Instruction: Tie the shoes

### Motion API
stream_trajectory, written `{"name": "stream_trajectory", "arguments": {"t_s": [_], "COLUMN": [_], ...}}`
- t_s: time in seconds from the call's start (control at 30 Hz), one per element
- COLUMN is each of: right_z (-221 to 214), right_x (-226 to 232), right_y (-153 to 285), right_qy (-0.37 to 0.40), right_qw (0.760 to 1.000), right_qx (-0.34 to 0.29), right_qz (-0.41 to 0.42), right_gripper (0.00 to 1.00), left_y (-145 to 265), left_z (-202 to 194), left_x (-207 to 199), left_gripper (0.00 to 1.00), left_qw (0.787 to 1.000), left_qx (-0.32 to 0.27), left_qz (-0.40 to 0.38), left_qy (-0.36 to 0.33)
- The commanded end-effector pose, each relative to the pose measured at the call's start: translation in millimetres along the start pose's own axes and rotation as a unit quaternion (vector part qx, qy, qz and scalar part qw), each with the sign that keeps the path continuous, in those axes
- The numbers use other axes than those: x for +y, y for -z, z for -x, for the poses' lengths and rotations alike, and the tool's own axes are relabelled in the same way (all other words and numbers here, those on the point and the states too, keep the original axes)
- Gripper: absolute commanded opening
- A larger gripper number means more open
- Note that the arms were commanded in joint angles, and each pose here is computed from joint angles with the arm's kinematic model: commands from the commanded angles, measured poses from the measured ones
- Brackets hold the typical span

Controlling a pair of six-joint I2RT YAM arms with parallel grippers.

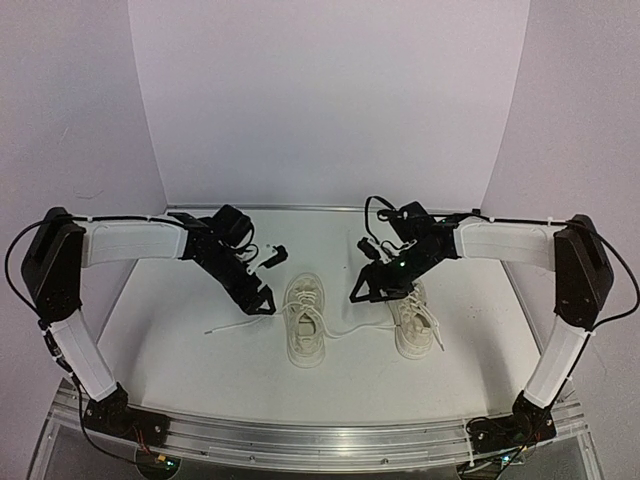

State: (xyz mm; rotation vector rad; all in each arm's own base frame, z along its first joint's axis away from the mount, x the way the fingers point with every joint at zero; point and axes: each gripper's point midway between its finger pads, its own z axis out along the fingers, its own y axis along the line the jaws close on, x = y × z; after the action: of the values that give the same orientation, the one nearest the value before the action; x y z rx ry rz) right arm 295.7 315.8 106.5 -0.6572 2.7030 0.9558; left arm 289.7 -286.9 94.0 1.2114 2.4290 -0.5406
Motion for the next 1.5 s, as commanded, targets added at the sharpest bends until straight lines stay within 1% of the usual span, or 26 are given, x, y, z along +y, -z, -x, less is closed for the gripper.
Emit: {"name": "stream_trajectory", "arguments": {"t_s": [0.0, 0.1, 0.17, 0.4, 0.6, 0.83, 0.97, 1.1, 1.2, 1.4, 1.47], "right_z": [23, 24, 23, 24, 28, 28, 28, 30, 33, 43, 46], "right_x": [17, 19, 20, 23, 28, 30, 30, 30, 32, 38, 39], "right_y": [8, 13, 15, 23, 28, 32, 34, 35, 36, 38, 36], "right_qy": [0.003, -0.004, -0.009, -0.018, -0.022, -0.027, -0.027, -0.027, -0.026, -0.030, -0.035], "right_qw": [0.999, 0.999, 0.999, 0.998, 0.997, 0.997, 0.997, 0.997, 0.996, 0.995, 0.995], "right_qx": [-0.035, -0.042, -0.045, -0.054, -0.060, -0.065, -0.068, -0.070, -0.073, -0.080, -0.079], "right_qz": [0.029, 0.030, 0.030, 0.030, 0.035, 0.034, 0.033, 0.033, 0.035, 0.043, 0.049], "right_gripper": [0.64, 0.64, 0.64, 0.63, 0.61, 0.57, 0.57, 0.56, 0.54, 0.50, 0.49], "left_y": [-11, -22, -28, -52, -69, -78, -76, -73, -60, -19, -12], "left_z": [27, 32, 34, 29, 23, 22, 20, 16, 23, 53, 57], "left_x": [-4, -6, -5, 1, 17, 24, 24, 23, 16, -17, -27], "left_gripper": [0.85, 0.76, 0.71, 0.57, 0.48, 0.32, 0.25, 0.11, 0.01, 0.00, 0.00], "left_qw": [0.994, 0.989, 0.987, 0.984, 0.983, 0.984, 0.983, 0.982, 0.981, 0.977, 0.976], "left_qx": [-0.038, -0.046, -0.049, -0.051, -0.044, -0.036, -0.031, -0.018, -0.034, -0.116, -0.131], "left_qz": [-0.027, -0.042, -0.046, -0.047, -0.014, -0.005, -0.004, -0.005, -0.014, -0.048, -0.054], "left_qy": [-0.104, -0.137, -0.148, -0.164, -0.176, -0.177, -0.182, -0.189, -0.189, -0.170, -0.168]}}
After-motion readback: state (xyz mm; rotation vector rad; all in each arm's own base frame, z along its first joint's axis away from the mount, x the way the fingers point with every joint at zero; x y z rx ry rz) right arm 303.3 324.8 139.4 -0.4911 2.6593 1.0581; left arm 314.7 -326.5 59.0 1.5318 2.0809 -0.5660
